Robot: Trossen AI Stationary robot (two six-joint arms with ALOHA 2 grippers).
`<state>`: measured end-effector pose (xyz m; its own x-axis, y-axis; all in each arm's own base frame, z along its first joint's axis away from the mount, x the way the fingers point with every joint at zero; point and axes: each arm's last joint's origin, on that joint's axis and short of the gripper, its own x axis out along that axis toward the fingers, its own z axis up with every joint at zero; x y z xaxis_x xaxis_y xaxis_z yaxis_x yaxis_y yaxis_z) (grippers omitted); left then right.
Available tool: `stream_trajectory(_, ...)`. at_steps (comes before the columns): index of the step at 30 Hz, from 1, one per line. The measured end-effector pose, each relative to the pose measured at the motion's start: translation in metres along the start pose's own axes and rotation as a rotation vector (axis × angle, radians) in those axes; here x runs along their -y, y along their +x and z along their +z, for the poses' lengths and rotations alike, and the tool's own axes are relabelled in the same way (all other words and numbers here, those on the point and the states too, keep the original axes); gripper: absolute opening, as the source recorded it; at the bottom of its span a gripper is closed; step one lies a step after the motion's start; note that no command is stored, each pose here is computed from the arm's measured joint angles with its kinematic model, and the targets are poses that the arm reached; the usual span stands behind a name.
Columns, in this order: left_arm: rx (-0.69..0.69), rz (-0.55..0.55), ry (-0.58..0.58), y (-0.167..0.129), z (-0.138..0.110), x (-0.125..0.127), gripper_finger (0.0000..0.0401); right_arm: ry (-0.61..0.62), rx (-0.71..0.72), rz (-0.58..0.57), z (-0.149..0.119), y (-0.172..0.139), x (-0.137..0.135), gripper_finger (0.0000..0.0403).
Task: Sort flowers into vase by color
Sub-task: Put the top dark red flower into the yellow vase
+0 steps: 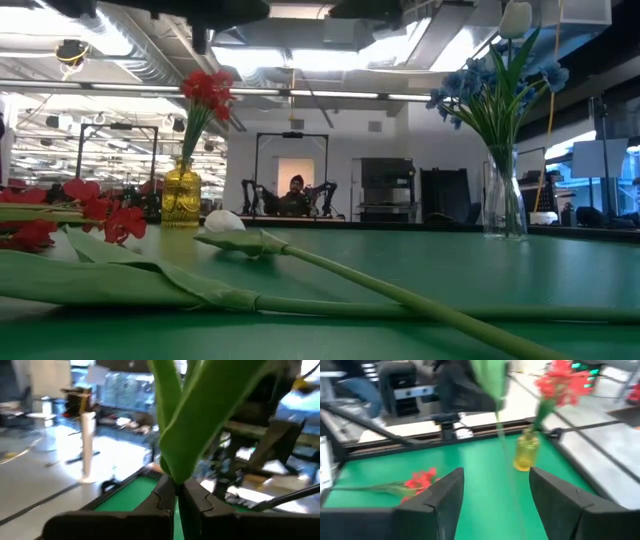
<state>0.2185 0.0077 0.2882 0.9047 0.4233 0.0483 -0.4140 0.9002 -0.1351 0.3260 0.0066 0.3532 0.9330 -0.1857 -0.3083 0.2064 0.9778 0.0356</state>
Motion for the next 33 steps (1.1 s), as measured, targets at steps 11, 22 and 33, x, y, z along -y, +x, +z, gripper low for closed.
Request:
stream_trajectory(11,-0.127,0.391,0.075,-0.034,0.001,-0.026,0.0,-0.015,-0.016,-0.058,0.004,-0.018,0.005,0.0213)
stream_trajectory(22,-0.253,0.513,0.075,-0.041,0.025,-0.029,0.0,-0.027,-0.039,-0.065,0.002,-0.018,0.006,0.0209)
stream_trajectory(33,-0.476,0.55,0.008,-0.058,0.031,-0.039,0.0,-0.036,-0.073,-0.069,-0.001,-0.018,0.006,0.0209)
